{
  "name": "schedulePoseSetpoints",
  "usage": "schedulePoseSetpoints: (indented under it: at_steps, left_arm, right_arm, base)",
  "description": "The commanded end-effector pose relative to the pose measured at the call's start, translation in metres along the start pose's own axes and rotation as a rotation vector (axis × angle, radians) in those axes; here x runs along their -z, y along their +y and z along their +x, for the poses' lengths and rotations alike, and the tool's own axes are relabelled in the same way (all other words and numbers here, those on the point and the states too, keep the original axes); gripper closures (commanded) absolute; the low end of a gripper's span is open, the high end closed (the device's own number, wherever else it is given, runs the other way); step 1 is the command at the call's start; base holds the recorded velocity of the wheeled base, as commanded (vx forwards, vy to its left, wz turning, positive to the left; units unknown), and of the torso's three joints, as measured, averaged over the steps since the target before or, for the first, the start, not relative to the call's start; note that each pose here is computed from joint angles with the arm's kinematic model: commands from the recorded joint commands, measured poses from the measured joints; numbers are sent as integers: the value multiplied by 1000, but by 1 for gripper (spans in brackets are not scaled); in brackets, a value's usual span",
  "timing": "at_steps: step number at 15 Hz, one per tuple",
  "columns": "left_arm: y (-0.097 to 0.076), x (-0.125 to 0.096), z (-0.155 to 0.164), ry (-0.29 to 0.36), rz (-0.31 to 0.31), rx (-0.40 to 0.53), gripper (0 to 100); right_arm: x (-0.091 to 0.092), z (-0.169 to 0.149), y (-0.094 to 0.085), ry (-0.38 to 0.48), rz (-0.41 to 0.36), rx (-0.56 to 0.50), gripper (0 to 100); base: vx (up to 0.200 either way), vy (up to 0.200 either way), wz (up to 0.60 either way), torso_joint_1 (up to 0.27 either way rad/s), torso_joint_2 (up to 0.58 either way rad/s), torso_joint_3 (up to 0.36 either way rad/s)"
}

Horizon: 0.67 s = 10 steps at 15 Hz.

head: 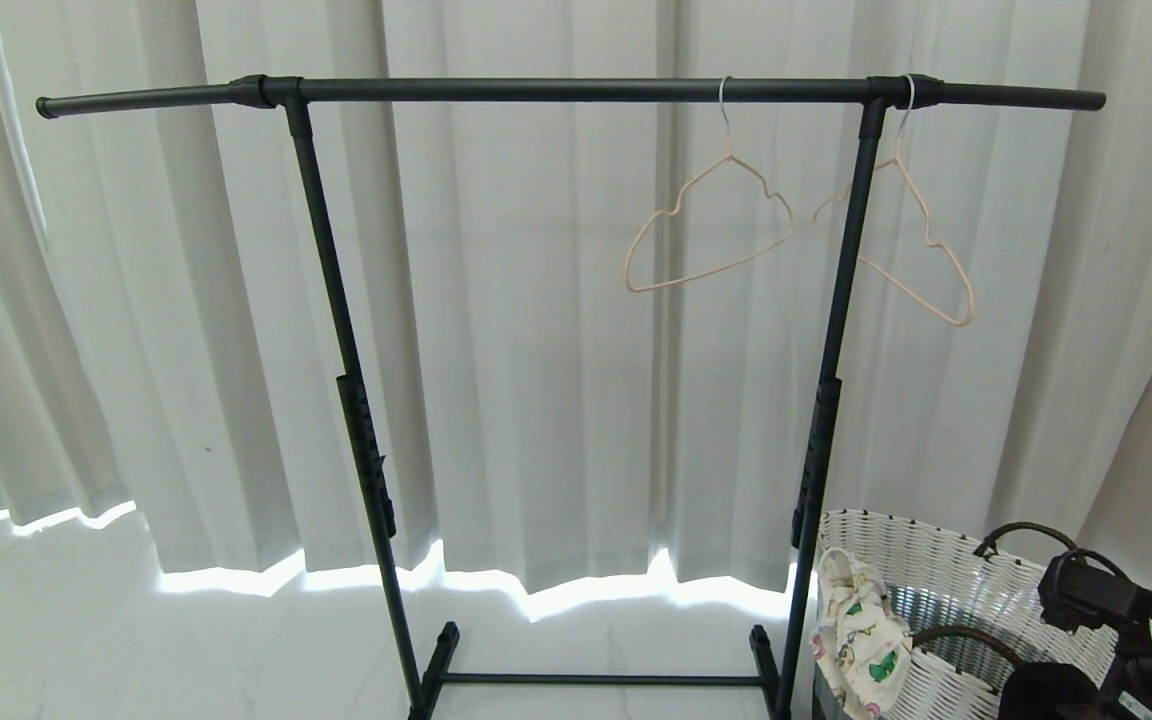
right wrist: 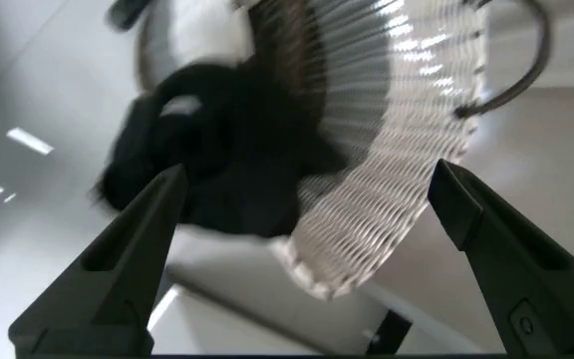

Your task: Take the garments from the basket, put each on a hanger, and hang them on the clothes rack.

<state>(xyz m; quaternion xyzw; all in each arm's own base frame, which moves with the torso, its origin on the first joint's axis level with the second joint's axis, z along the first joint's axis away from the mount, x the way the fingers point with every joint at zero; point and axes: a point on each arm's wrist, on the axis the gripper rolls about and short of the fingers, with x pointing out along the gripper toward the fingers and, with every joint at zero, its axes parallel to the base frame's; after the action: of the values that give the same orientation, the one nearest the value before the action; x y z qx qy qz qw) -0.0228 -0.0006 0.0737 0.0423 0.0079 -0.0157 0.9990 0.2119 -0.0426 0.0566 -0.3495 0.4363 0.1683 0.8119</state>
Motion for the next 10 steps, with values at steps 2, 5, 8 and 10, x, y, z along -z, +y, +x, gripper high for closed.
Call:
schedulePoseSetpoints:
  at_steps: [2, 5, 8, 10]
  left_arm:
    - [0, 0, 0, 0, -1, 0, 0]
    - [0, 0, 0, 0, -1, 0, 0]
    - [0, 0, 0, 0, -1, 0, 0]
    - [0, 0, 0, 0, -1, 0, 0]
  right_arm:
    - [6, 39, 3, 54, 4, -51, 0]
    - [7, 50, -1, 56, 5, -4, 0]
    - [6, 49, -2, 52, 10, 5, 0]
    - [8, 50, -3, 56, 18, 3, 100]
  base:
    - [0, 0, 0, 0, 0, 0]
    - [0, 0, 0, 0, 0, 0]
    - [0, 0, 0, 0, 0, 0]
    - [0, 0, 0, 0, 0, 0]
